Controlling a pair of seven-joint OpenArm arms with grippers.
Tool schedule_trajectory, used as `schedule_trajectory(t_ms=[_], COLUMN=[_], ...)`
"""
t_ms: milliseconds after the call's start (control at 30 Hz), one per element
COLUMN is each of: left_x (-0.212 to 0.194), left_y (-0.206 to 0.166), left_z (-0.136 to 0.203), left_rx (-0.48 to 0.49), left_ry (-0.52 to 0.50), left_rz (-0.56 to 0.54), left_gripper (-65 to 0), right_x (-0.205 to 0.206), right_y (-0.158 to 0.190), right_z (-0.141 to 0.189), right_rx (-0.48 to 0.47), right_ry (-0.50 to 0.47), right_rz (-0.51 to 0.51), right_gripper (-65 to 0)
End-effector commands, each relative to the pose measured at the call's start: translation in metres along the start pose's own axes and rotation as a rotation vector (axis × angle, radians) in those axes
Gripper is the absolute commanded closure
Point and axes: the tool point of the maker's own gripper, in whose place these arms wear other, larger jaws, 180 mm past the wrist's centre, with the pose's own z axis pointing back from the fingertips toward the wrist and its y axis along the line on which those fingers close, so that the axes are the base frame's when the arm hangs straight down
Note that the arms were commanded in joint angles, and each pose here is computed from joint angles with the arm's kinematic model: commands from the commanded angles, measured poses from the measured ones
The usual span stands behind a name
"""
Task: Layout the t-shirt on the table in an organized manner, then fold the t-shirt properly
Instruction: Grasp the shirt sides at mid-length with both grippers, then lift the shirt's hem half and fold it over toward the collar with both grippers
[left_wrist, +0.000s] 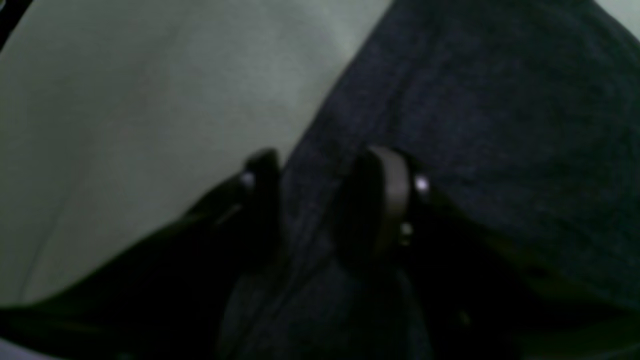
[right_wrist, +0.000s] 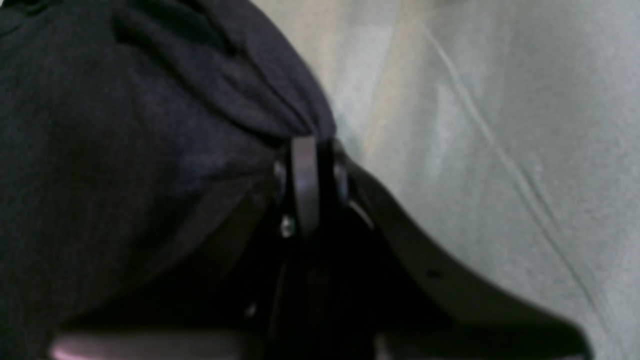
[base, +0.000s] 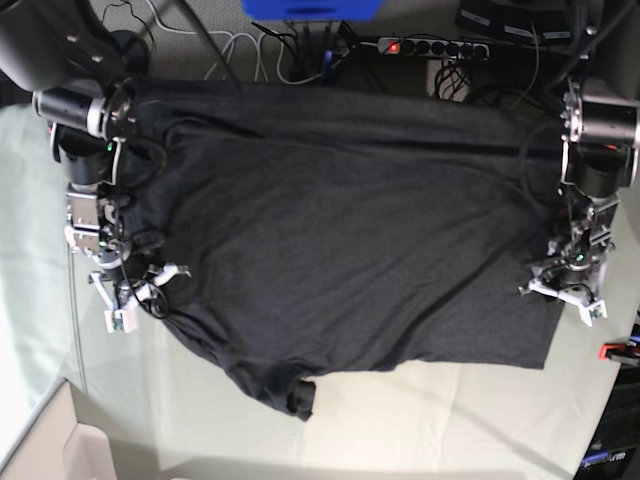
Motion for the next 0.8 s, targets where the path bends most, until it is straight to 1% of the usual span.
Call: schedule_trajectory(t_ms=[0,33,100,200,233,267,300,367,400,467,533,633,700,767], left_x=[0.010,0.009,0.008,0.004,0.000,-0.002,-0.001,0.001,0.000,0.000,0.001,0.006,0.023,0.029], left_y=[-0.008,-0.015,-0.025,-0.026,-0.026,-0.026,-0.026,-0.026,-0.025,-0.025,-0.024,-0.026,-0.036,-0.048], left_z=[-0.001,0.000,0.001,0.002,0.003,0.003,0.003,0.003,0.003,0.003,0.003,0.003,0.006,0.014], left_rx=[-0.048,-0.092,-0.149,-0.159,-0.165,-0.168,-0.168,-0.164,-0.161,-0.161,-0.158,-0.167,-0.198,-0.238], left_ry=[-0.003,-0.002,0.001,0.008,0.012,0.015,0.013,0.010,0.011,0.011,0.010,-0.001,-0.048,-0.093], left_rz=[-0.006,-0.003,0.000,-0.001,0.000,0.002,0.005,0.006,0.007,0.007,0.006,0.006,-0.007,-0.028], left_gripper=[-23.3,-23.2,-23.0,-22.6,-21.0,-18.3,-14.2,-2.4,0.0,-1.3,0.0,0.0,0.0,0.0], right_x=[-0.013,-0.013,-0.013,-0.013,-0.013,-0.013,-0.013,-0.013,-0.013,-0.013,-0.013,-0.012,-0.011,-0.010], right_y=[0.001,0.001,0.001,0.000,0.000,0.000,0.000,0.000,0.000,0.001,0.001,0.000,0.000,0.000], right_z=[0.001,0.001,0.001,0.001,0.001,0.001,0.001,0.001,0.001,0.001,0.001,0.001,0.001,0.001], right_rx=[0.014,0.013,0.013,0.010,0.010,0.010,0.010,0.010,0.011,0.014,0.016,0.014,0.015,0.015], right_ry=[0.072,0.072,0.071,0.071,0.071,0.071,0.071,0.071,0.071,0.072,0.072,0.064,0.061,0.058], right_rz=[0.023,0.021,0.020,0.020,0.020,0.020,0.020,0.020,0.021,0.023,0.023,0.018,0.017,0.015], right_gripper=[0.0,0.0,0.0,0.0,0.0,0.0,0.0,0.0,0.0,0.0,0.0,0.0,0.0,0.0])
